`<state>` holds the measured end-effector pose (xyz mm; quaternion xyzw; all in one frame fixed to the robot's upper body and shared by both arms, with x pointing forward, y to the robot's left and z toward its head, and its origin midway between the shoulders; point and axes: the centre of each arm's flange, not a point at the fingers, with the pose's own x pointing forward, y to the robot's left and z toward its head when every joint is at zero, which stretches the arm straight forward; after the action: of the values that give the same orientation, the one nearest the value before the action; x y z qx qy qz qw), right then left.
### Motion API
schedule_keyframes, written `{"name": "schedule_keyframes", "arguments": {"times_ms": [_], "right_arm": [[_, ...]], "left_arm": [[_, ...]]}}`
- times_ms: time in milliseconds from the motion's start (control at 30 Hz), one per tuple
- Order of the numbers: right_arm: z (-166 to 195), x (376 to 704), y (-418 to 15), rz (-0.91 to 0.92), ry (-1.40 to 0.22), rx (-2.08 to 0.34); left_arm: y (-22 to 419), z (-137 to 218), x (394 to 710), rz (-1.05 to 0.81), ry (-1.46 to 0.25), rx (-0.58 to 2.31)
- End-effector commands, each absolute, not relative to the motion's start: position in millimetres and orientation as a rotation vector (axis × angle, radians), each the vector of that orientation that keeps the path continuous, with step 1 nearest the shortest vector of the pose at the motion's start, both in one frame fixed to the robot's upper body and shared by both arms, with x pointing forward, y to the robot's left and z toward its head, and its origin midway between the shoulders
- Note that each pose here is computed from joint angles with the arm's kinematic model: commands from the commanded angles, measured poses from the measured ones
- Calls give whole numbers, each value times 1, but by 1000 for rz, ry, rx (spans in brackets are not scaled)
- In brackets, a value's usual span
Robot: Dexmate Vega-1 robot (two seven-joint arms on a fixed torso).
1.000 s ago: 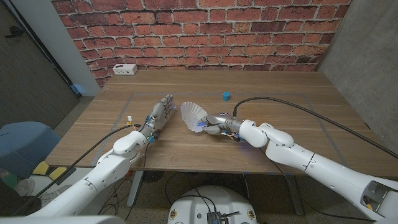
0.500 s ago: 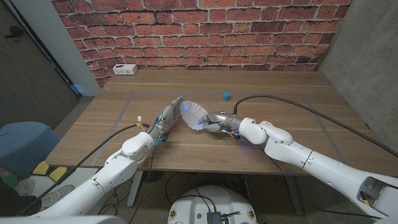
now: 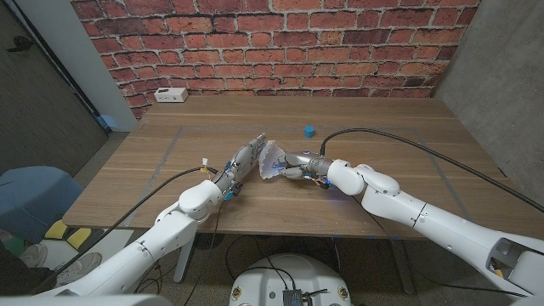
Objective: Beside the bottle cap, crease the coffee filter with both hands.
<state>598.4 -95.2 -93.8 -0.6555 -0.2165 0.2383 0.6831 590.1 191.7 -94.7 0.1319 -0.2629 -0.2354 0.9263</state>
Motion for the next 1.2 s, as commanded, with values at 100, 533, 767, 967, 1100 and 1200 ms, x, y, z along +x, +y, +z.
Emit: {"name": "schedule_keyframes", "arguments": {"times_ms": [100,533,767,967,1100,1200], "right_arm": [[-95,602,-104,527,-478,-1460],[-87,603,-114,496,-495,-1434],[-80,599,-122,471,-514,-1414],[-71,593,-128,465,-543,-1385],[-63,586,-135,440,-577,-1357],[-58,583,-139,419,-592,-1345]], "left_arm": [[173,-77,585,-404,-560,520],[174,-74,594,-439,-468,498],[173,-75,600,-467,-401,478],[171,-74,602,-474,-346,525],[168,-69,602,-469,-326,573],[166,-68,601,-466,-312,585]]}}
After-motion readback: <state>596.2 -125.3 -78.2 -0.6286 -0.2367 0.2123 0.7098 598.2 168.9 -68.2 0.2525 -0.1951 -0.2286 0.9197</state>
